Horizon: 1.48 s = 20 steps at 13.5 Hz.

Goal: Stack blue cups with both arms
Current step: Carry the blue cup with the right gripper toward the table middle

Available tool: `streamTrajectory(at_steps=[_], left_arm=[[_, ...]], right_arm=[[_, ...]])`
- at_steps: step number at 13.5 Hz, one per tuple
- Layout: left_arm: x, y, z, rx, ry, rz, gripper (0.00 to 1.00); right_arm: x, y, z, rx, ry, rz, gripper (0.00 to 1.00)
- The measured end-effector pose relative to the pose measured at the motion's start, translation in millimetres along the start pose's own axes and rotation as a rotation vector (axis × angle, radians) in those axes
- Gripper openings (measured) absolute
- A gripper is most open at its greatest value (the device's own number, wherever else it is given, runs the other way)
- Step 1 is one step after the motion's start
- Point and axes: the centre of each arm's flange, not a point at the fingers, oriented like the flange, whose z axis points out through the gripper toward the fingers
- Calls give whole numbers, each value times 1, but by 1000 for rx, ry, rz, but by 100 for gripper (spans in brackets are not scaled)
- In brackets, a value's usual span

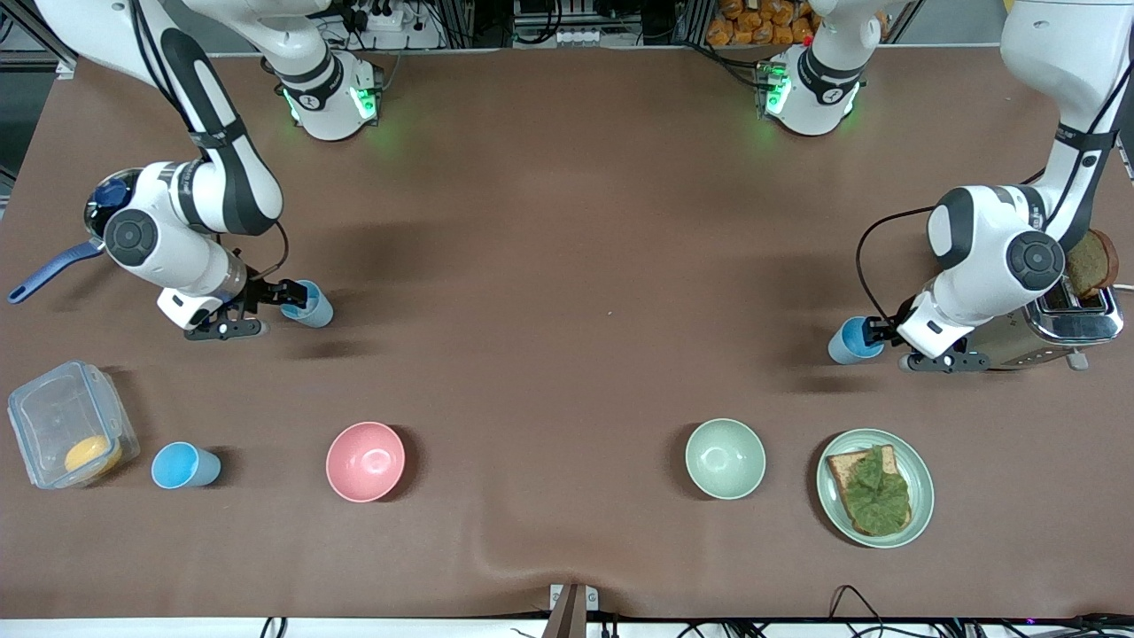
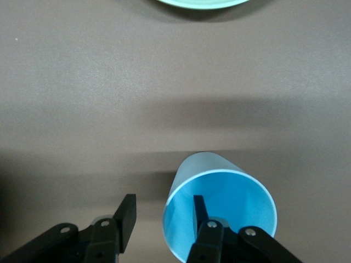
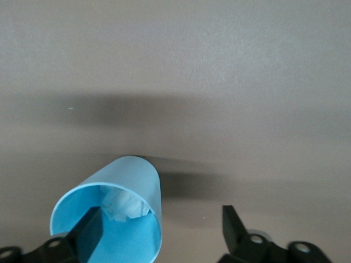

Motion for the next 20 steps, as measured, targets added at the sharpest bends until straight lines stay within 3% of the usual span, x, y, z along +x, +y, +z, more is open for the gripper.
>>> streamTrajectory(at_steps=[1,2,4,8,10,16,20], left_arm=[[0,0,0,0,0,-7,37],[0,1,0,0,-1,-8,26],[-1,2,1,-1,-3,-7,4],[-2,3,0,-1,-2,-20,3],[-2,3,0,-1,-1,-29,3],[0,15,-10,-3,16,-20,3],[2,20,-13,-5,22,-14,3]], right_arm=[[-1,0,1,0,-1,0,94],[-1,0,2,0,-2,1,88],[-2,-2,2,7,-2,8,66],[-1,-10,5,31,-4,27,18],[-1,-13,6,40,-6,38,3],[14,-44,-17,59,-20,37,3],[27,-108,-51,82,-17,77,3]])
